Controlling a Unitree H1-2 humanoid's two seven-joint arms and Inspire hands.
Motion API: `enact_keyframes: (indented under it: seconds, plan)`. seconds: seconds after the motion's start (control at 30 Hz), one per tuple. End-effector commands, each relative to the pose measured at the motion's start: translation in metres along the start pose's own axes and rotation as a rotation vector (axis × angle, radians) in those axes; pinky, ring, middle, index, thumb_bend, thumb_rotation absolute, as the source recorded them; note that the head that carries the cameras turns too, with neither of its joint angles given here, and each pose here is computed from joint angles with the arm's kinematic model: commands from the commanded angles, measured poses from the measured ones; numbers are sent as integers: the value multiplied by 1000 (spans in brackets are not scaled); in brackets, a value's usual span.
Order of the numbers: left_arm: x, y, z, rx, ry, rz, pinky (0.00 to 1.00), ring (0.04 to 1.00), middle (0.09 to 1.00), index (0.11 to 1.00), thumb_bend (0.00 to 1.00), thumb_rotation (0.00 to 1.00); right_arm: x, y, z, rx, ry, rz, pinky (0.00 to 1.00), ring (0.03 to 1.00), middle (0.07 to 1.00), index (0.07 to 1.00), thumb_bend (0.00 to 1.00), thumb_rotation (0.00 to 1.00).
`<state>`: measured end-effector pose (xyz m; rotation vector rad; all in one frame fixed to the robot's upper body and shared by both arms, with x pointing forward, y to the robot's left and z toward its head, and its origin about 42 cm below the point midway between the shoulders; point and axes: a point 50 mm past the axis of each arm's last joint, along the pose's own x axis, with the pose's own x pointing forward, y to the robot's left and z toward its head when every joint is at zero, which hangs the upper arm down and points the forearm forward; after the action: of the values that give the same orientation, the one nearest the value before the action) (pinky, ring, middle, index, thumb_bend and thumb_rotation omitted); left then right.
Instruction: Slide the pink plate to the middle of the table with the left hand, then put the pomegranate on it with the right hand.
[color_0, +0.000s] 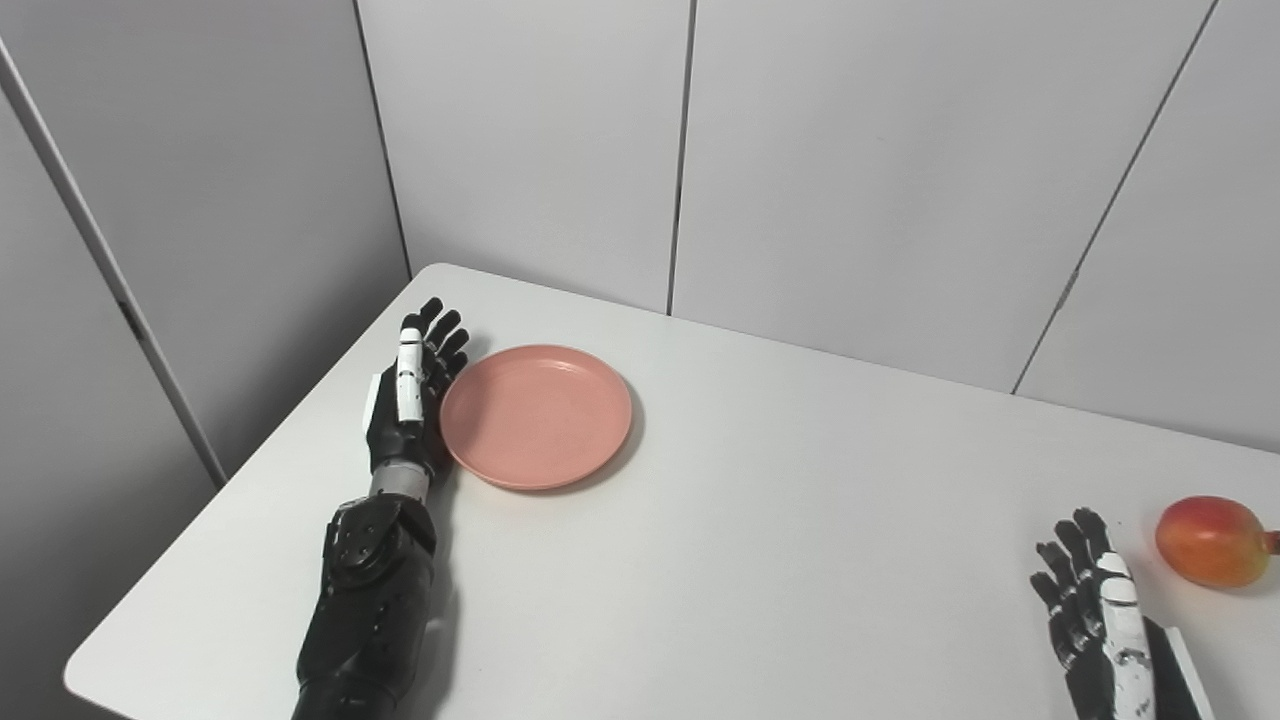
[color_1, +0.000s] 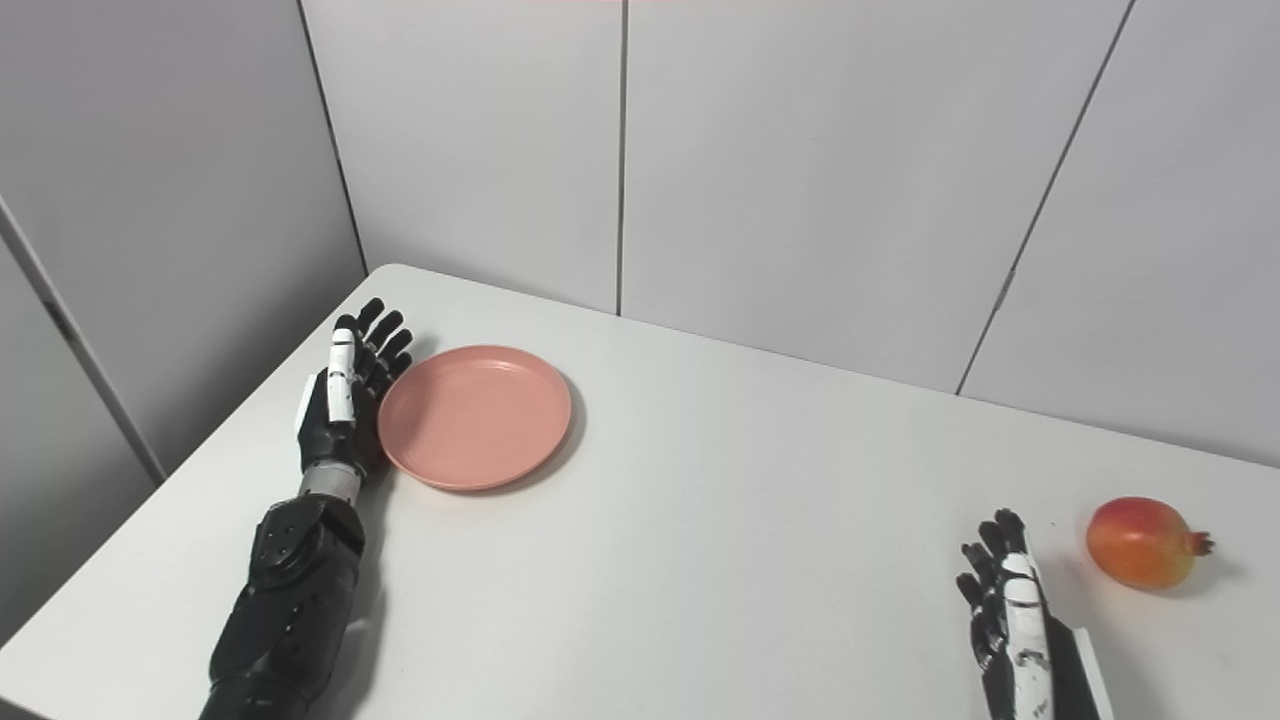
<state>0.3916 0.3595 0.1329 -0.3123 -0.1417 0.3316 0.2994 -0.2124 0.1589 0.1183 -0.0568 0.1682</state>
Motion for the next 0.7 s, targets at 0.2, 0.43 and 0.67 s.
enact_keyframes:
  seconds: [0.2,0.43,0.67]
  plan:
    - [-11,-21,-19,28,93,-73,929,912,919,899,398,1000,6,3,10,-4,-69,19,1000,1000,1000,1000,193,1000]
    - [-18,-44,-19,0,125,-116,928,911,920,909,410,1000,6,6,9,6,-65,12,1000,1000,1000,1000,197,1000]
    - [-24,-61,-17,-15,144,-148,930,908,911,895,388,1000,6,8,8,7,-59,7,1000,1000,1000,1000,225,1000]
